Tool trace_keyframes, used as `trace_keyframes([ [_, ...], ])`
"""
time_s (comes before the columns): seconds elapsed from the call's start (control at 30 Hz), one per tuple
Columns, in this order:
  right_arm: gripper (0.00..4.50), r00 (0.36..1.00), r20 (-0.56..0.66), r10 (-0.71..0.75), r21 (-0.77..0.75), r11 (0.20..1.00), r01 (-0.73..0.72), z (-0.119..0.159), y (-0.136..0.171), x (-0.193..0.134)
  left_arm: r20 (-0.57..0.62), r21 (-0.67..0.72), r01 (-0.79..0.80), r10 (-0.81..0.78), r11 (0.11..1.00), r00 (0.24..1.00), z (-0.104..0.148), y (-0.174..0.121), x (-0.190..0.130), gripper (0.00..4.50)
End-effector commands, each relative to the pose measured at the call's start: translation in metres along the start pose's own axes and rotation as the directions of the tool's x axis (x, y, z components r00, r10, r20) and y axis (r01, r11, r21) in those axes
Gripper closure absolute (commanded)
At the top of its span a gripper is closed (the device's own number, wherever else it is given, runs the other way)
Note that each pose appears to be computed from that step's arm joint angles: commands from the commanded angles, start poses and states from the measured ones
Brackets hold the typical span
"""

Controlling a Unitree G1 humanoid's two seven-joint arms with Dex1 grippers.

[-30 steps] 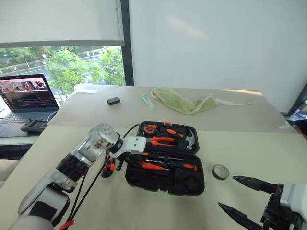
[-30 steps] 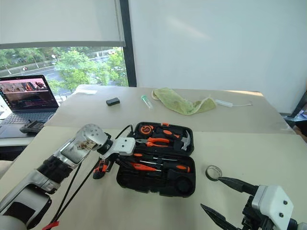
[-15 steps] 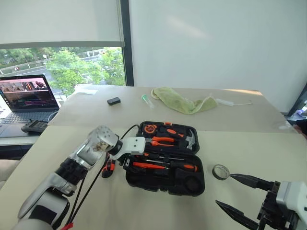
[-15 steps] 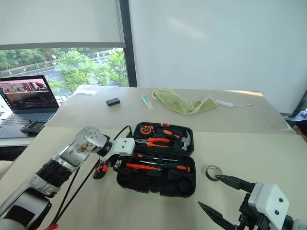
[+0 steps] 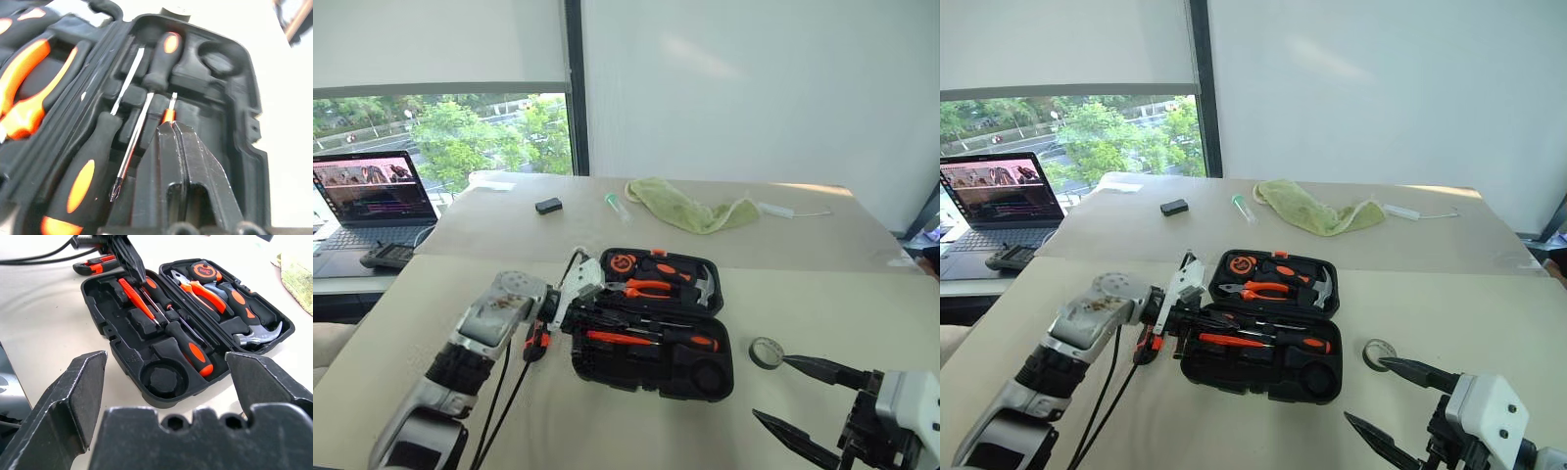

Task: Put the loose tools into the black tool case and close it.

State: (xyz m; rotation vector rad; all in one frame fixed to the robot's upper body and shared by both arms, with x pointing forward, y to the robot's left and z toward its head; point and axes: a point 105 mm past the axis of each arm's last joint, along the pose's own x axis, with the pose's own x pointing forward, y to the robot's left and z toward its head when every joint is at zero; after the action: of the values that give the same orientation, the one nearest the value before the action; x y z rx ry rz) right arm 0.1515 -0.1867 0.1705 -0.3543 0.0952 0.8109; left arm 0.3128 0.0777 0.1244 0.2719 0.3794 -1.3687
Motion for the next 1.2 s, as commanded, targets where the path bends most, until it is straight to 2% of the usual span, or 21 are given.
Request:
trace_keyframes([
  [0.03, 0.00, 1.000, 0.022, 0.003, -0.031, 1.000, -0.003, 0.006, 0.001, 0.001, 0.048, 0.059, -0.075, 0.072, 0.995, 0.996, 0.009, 0.001, 0.003, 4.47],
  [0.17, 0.00, 1.000, 0.022, 0.009, -0.030, 1.000, -0.008, 0.007, 0.002, 0.001, 0.052, 0.084, -0.105, 0.101, 0.991, 0.994, -0.001, -0.007, 0.014, 4.47],
  [0.5, 0.00, 1.000, 0.018, 0.022, -0.030, 0.999, -0.021, 0.007, 0.002, 0.002, -0.007, 0.089, -0.021, 0.021, 0.996, 1.000, -0.027, -0.025, 0.016, 4.47],
  [0.63, 0.00, 1.000, 0.016, 0.025, -0.028, 0.999, -0.024, 0.007, 0.002, 0.002, 0.104, 0.026, -0.043, 0.040, 0.999, 0.994, -0.010, -0.019, 0.015, 4.47],
  [0.7, 0.00, 1.000, 0.014, 0.024, -0.027, 0.999, -0.023, 0.007, 0.002, 0.002, 0.224, -0.049, -0.056, 0.066, 0.997, 0.972, 0.015, -0.010, 0.008, 4.47],
  [0.77, 0.00, 1.000, 0.013, 0.023, -0.027, 0.999, -0.022, 0.006, 0.002, 0.001, 0.284, -0.124, -0.077, 0.110, 0.989, 0.952, 0.031, 0.002, 0.004, 4.47],
  [0.93, 0.00, 1.000, 0.016, 0.022, -0.029, 0.999, -0.021, 0.007, 0.001, 0.003, 0.172, -0.113, -0.181, 0.198, 0.977, 0.965, 0.024, 0.017, 0.010, 4.47],
  [1.2, 0.00, 1.000, 0.018, 0.023, -0.029, 0.999, -0.022, 0.007, 0.002, 0.003, 0.016, -0.009, -0.143, 0.143, 0.990, 0.990, -0.011, 0.007, 0.013, 4.47],
])
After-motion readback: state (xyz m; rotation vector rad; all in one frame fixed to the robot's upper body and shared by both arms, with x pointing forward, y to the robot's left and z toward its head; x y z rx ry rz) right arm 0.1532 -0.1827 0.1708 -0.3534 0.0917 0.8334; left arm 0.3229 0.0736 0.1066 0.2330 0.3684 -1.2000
